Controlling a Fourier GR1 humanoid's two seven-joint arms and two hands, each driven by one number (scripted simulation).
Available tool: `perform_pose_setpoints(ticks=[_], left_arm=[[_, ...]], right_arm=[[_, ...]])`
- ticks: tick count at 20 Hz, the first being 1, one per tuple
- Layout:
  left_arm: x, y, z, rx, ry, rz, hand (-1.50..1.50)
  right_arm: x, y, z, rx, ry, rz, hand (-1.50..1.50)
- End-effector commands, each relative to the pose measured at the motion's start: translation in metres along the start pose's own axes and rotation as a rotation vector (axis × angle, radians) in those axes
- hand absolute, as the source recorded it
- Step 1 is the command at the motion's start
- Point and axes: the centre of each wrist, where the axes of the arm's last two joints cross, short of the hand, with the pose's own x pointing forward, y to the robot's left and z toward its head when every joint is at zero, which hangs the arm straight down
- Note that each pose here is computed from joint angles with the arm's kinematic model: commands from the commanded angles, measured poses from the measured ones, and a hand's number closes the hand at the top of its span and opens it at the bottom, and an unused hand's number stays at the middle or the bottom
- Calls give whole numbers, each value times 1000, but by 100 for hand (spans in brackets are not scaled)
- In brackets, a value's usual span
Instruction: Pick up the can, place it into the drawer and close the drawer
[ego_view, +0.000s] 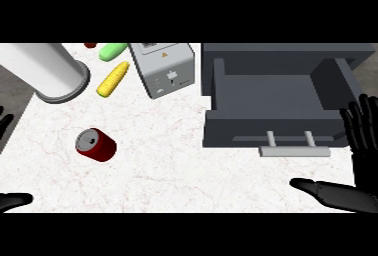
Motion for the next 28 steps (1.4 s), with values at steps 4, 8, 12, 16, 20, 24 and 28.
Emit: perform_pose_setpoints(ticks=[4,8,12,16,20,24,28], left_arm=[[-34,-13,-12,-28,60,7,-150],[-61,-21,-7,-8,91,-14,-150],[-85,-29,-1,4,109,-24,-150],[-108,-35,16,25,113,-63,-150],[-143,-18,6,52,118,-43,-150],[-159,-30,-6,71,138,-64,-150],[-175,-14,6,99,164,-50,-150]], right_arm=[[15,-14,2,-4,14,11,-150],[12,3,16,-13,-7,10,-150],[15,-15,25,-18,-7,14,-150],[23,-21,15,-25,-40,14,-150],[40,-6,9,-4,-24,10,-150],[20,-35,35,-12,-15,30,-150],[29,-32,26,0,-39,17,-150]])
